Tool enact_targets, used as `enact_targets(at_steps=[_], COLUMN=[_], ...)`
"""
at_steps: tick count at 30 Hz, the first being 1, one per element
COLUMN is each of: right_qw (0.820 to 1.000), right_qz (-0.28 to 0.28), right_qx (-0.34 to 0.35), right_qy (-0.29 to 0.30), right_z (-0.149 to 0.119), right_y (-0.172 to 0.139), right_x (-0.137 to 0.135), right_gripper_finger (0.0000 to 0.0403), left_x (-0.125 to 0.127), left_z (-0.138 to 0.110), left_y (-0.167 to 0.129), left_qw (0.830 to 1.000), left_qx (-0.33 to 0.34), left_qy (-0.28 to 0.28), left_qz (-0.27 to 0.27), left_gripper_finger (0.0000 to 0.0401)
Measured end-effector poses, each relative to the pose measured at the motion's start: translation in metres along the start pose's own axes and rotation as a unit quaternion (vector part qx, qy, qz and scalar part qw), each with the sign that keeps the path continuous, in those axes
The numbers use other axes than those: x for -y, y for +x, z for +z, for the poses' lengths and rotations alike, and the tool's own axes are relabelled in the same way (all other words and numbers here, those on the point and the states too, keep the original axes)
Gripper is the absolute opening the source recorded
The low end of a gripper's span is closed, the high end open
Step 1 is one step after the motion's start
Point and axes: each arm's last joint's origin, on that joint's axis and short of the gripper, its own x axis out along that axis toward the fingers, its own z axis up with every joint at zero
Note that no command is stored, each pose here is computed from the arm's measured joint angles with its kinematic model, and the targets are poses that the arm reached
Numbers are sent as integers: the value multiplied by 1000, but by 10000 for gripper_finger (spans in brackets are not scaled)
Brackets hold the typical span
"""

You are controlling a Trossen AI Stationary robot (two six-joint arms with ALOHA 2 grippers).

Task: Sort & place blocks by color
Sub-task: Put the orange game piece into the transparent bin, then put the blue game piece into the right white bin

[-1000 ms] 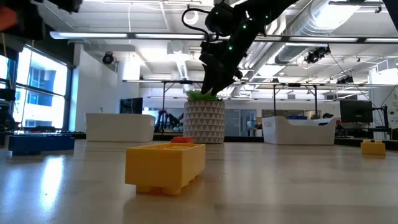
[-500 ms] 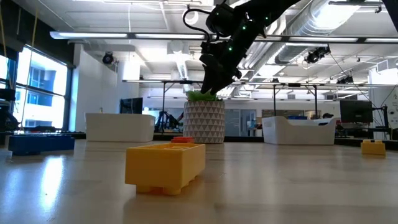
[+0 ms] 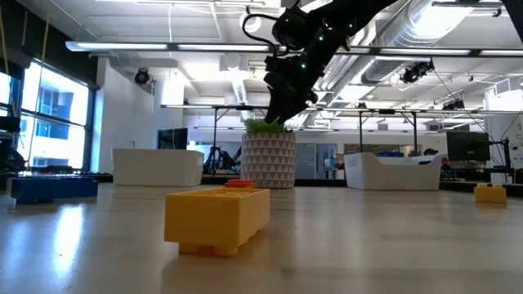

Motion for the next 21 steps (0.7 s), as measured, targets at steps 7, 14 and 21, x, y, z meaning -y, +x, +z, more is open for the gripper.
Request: enact_targets(at_steps=[7,14,21], right_qw=[1000,1000,1000], right_qz=[1,1,2], right_qx=[-3,-3,-3], right_qy=[-29,-31,-31], right_z=[-1,-1,-1], right_y=[0,0,0], right_x=[0,0,0], right_gripper_finger=[259,259,259], left_x=[0,-5,-24], left_z=[5,11,19], left_y=[7,-8,-39], left_qw=[1000,996,978], left_qx=[-4,26,139], left_qy=[-24,-81,-154], left_qz=[13,-6,1], left_gripper_finger=[177,192,189])
